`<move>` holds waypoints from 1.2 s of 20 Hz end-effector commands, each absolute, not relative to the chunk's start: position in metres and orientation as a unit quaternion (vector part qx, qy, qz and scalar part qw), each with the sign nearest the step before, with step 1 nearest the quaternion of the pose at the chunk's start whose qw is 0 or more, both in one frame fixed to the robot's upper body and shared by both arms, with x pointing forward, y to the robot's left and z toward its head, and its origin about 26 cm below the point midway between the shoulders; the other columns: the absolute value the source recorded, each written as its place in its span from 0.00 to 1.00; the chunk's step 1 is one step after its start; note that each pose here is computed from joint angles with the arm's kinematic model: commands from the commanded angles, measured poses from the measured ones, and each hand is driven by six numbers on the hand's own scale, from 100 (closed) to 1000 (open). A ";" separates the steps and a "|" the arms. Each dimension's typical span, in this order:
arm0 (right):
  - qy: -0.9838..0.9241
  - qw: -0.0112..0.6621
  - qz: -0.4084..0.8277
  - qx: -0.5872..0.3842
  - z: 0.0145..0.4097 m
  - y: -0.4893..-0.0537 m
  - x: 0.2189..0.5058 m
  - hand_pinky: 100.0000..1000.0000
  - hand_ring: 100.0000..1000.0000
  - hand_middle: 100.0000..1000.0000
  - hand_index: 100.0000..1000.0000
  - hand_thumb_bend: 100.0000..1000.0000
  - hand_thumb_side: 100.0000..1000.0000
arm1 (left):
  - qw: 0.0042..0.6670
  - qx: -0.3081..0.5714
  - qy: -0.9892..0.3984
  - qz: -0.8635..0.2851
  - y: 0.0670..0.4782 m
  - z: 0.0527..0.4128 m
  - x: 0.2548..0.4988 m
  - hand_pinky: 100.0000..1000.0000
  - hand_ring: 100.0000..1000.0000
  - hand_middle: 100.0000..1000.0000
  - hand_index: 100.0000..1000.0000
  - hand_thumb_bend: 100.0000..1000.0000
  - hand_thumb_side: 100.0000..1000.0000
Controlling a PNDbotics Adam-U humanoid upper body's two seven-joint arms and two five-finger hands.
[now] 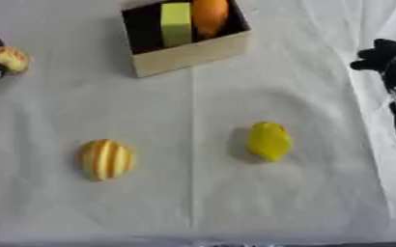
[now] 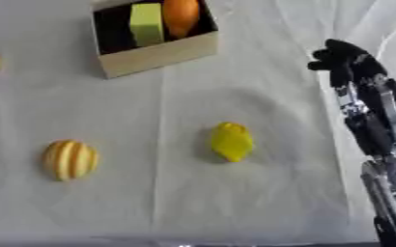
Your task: Pick up objects on the table and place them in the box.
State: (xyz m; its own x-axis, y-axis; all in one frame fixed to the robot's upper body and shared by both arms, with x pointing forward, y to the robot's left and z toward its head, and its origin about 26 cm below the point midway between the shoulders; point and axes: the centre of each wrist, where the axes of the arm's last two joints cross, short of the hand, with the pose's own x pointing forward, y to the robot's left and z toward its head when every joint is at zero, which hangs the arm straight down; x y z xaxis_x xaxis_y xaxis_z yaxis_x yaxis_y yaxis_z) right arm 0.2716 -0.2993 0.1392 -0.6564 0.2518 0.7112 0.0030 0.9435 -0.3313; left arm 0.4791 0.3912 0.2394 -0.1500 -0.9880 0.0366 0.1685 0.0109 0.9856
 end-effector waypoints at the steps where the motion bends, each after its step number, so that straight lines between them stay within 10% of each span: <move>1: -0.901 0.397 0.156 -0.078 0.145 -0.301 0.270 0.99 0.71 0.70 0.84 0.00 0.66 | 0.452 0.434 -0.547 -0.555 0.381 0.283 0.475 0.71 0.72 0.55 0.56 0.03 0.00; 11: -0.906 0.383 0.164 -0.072 0.150 -0.302 0.271 0.98 0.71 0.70 0.84 0.00 0.65 | 0.279 0.368 -0.657 -0.596 0.266 0.351 0.465 0.71 0.70 0.56 0.56 0.00 0.00; 24: -0.908 0.381 0.166 -0.055 0.154 -0.297 0.275 0.99 0.71 0.70 0.84 0.00 0.66 | 0.276 0.256 -0.715 -0.590 0.199 0.316 0.489 0.72 0.68 0.57 0.59 0.00 0.09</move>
